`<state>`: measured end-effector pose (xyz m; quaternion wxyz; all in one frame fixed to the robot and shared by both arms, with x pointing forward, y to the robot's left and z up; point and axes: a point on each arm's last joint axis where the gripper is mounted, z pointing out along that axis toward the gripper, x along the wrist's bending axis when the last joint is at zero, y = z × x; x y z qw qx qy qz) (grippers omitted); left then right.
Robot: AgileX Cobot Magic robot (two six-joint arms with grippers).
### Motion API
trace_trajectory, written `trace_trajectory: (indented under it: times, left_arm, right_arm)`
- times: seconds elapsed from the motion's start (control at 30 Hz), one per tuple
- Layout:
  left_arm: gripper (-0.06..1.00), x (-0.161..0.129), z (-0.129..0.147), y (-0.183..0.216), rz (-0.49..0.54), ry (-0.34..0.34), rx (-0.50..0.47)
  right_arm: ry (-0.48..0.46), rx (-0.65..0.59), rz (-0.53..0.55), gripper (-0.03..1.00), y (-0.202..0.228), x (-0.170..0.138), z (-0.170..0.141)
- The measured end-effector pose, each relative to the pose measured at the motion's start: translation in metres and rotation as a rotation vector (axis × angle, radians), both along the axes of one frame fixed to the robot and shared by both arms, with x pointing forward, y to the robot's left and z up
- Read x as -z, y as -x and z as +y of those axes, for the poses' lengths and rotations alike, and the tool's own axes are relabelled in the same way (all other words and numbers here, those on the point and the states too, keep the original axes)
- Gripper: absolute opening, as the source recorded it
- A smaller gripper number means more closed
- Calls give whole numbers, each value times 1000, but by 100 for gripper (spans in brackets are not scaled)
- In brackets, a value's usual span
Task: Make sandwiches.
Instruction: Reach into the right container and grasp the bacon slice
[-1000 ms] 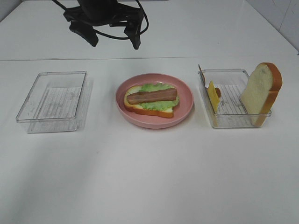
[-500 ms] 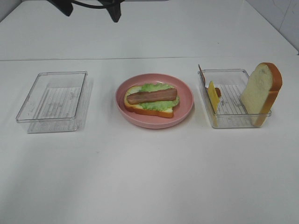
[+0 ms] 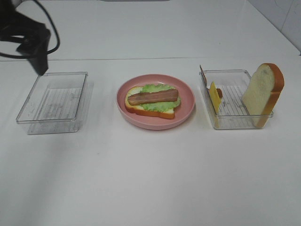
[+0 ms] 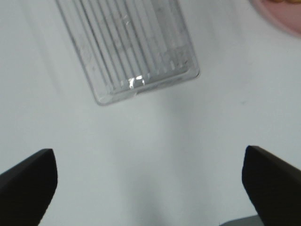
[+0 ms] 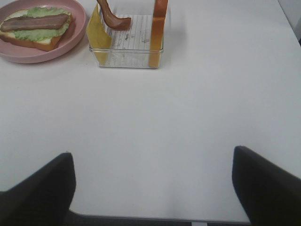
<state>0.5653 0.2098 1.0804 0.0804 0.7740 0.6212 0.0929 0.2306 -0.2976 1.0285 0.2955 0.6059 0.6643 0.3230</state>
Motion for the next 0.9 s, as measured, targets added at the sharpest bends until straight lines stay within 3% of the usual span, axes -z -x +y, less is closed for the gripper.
trace_trajectory:
  times: [0.17, 0.4, 0.67, 0.9]
  left_arm:
    - [99, 1, 38, 46, 1, 1, -84]
    - [99, 2, 59, 96, -58, 20, -141]
    - [99, 1, 70, 163, -209, 66, -162]
    - [99, -8, 80, 221, -404, 119, -167]
  right_arm:
    - [0, 0, 0, 87, 0, 0, 0]
    - [0, 0, 0, 87, 0, 0, 0]
    - [0, 0, 0, 87, 0, 0, 0]
    - [0, 0, 0, 87, 0, 0, 0]
